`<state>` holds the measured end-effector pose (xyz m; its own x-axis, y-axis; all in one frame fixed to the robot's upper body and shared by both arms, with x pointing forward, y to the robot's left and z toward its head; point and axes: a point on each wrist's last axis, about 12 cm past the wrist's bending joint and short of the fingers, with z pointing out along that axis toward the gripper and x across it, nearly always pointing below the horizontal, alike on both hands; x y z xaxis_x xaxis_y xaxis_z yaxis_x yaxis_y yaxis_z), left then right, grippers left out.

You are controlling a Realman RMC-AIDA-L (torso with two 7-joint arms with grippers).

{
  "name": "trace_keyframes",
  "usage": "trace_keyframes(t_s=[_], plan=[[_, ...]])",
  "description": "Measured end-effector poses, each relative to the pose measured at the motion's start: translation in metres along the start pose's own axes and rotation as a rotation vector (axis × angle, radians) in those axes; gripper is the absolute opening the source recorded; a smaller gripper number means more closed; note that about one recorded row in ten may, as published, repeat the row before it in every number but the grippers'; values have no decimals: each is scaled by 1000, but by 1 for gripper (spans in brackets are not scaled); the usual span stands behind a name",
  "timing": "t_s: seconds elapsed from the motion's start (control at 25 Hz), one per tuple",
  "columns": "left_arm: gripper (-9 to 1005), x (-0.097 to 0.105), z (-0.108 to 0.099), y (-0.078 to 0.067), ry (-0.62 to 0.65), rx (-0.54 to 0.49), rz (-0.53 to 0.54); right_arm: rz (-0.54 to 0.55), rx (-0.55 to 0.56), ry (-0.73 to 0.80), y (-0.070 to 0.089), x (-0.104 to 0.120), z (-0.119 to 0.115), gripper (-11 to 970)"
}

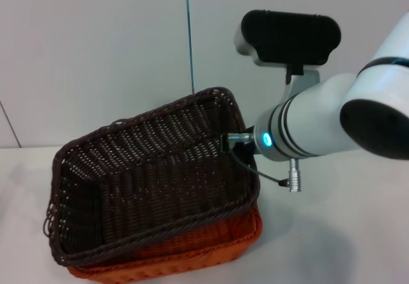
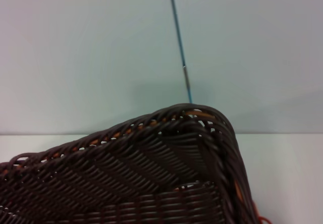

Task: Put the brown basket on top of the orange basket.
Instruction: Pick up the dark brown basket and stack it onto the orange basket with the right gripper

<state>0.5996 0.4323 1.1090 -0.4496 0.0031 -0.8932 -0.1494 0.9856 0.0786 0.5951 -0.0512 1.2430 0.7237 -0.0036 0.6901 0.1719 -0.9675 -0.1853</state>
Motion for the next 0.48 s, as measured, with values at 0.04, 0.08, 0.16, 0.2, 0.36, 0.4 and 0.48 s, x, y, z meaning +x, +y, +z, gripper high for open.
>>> trace_keyframes(t_s=[0.04,0.08,0.16,0.2,0.36,0.4,0.48], plan=[[917,0,0,0,0,-1,0,-3,4,-1,-1,-2,2,135],[917,0,0,1,0,-1,1,-6,7,-2,-2,-3,3,135],[917,0,0,1,0,-1,1,-8,4,-6,-2,-4,4,134],[917,0,0,1,1,-1,1,-6,2,-9,0,-6,5,134],[917,0,0,1,2,0,1,10,7,-14,7,-13,10,134],[917,0,0,1,1,1,1,12,7,-15,8,-14,11,134],[917,-1,1,-1,1,3,5,16,4,-20,10,-17,13,134]])
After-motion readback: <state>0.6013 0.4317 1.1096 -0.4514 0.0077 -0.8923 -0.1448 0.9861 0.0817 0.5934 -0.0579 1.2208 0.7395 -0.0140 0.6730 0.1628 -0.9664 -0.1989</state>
